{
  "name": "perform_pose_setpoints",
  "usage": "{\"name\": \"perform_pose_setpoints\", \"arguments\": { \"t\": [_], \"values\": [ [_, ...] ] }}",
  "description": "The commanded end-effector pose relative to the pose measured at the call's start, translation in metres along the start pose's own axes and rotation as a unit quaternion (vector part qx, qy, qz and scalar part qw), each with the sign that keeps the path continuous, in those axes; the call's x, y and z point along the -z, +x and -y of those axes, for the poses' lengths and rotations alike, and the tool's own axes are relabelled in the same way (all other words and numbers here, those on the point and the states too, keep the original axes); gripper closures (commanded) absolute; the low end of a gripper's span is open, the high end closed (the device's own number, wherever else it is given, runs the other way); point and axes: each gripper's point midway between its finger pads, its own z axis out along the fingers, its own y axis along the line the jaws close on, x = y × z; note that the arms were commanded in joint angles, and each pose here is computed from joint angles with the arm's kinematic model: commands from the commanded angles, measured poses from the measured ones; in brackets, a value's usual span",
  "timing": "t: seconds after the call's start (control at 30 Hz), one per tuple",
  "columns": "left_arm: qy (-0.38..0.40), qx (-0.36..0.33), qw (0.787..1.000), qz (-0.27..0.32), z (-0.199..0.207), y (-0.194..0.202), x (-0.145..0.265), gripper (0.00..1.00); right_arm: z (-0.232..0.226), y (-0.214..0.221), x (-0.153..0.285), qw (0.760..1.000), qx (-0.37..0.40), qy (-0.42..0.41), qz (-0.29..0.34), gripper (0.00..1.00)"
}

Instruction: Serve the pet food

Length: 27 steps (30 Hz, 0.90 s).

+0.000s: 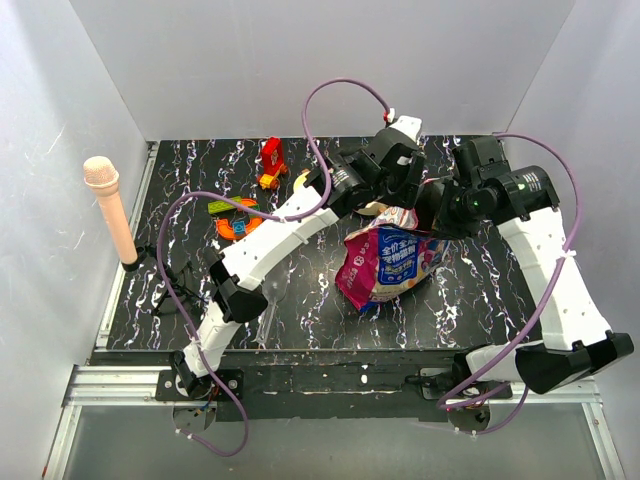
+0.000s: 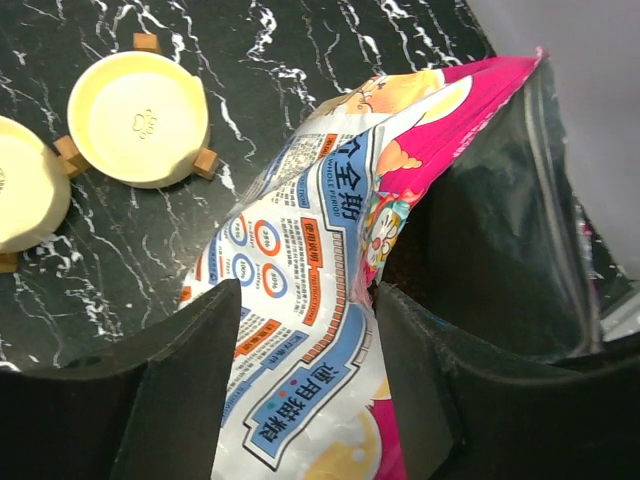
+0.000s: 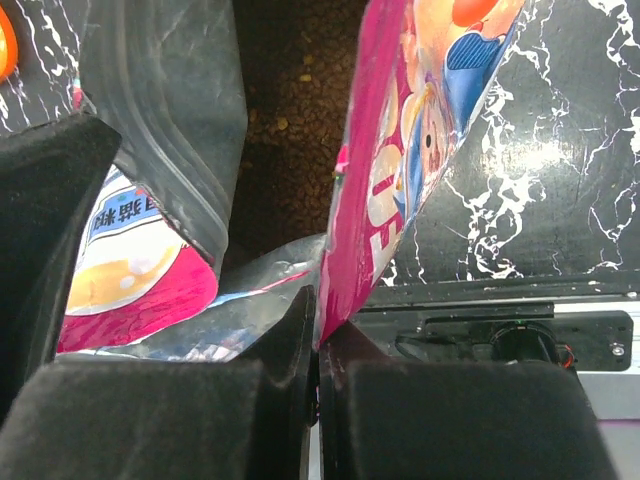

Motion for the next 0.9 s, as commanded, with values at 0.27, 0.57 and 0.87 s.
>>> {"name": "perform_pose_setpoints", "arguments": {
  "t": [0.27, 0.57, 0.87],
  "values": [
    [0.054, 0.073, 0.995, -0.029, 0.028, 0.006, 0.027, 0.02, -0.025, -0.018, 0.041, 0.993, 0.034, -0.086, 0.075, 0.99],
    [-0.066, 0.044, 0.993, -0.087, 0.001, 0.061, -0.01, 0.35, -0.007, -0.016, 0.041, 0.994, 0.03, -0.051, 0.09, 0.99],
    [-0.088, 0.057, 0.994, 0.018, -0.045, -0.019, 0.043, 1.0, 0.055, -0.035, 0.055, 0.983, 0.078, 0.09, 0.139, 0.99]
  ]
}}
